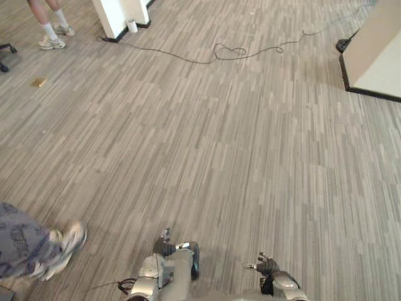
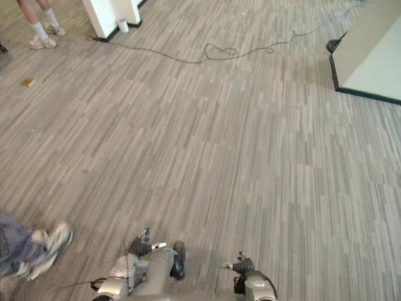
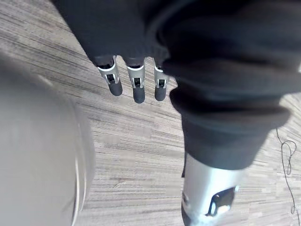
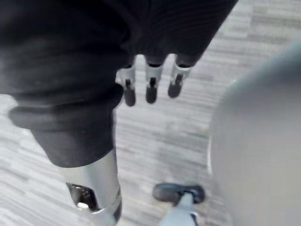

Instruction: Organize washtable

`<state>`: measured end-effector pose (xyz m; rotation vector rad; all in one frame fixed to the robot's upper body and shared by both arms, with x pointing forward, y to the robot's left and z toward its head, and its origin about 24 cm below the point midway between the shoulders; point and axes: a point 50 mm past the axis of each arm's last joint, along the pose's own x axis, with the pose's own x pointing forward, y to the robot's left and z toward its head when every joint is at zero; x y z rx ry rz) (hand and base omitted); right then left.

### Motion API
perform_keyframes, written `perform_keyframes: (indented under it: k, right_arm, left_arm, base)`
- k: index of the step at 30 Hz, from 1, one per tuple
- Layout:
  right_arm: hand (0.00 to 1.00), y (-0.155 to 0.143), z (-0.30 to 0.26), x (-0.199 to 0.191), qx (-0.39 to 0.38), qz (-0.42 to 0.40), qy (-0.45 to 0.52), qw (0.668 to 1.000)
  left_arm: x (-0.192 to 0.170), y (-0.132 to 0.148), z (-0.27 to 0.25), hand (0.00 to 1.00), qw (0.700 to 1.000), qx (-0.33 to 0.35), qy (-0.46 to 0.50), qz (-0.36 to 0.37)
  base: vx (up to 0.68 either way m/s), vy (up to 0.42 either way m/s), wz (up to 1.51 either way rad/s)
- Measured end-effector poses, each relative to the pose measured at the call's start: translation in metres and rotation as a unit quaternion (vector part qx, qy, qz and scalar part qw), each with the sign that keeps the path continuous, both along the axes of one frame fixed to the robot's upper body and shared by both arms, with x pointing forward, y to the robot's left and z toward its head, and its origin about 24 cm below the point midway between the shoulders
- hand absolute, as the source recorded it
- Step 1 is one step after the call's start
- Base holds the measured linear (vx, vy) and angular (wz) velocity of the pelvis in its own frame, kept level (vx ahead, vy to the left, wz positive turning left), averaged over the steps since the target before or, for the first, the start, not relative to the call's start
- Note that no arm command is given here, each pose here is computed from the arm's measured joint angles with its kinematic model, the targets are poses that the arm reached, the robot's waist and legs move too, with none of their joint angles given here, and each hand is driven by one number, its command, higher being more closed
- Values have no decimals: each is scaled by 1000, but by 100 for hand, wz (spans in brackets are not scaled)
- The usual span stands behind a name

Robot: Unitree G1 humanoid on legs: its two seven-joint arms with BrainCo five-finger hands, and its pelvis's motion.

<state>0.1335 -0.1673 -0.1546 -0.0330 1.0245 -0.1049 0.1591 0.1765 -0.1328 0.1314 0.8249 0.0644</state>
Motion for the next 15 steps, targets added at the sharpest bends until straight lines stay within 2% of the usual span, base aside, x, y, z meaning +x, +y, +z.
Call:
perform_keyframes:
  k: [2,7,12,15]
  right_arm:
    - [0,-5,0,-1,-3,-3,-2,1000]
    - [0,-11,6,8,-10,-1,-28,1000]
    - [0,-12,9,16,-13,6,-36,999]
    - [0,-23,11,17,-21,2,-38,999]
  left_arm:
    - [-14,7,-7,0,999,9,30,9]
    - [-24,7,-14,0,998,7,58,17]
    - [-43,8,-21,0,995,-2,87,43]
    - [-43,-2,-23,0,991,-33,87,92]
  base:
    - [628,115,24]
    - [645,-9,35]
    - [744,-142,54]
    - [777,-215,26]
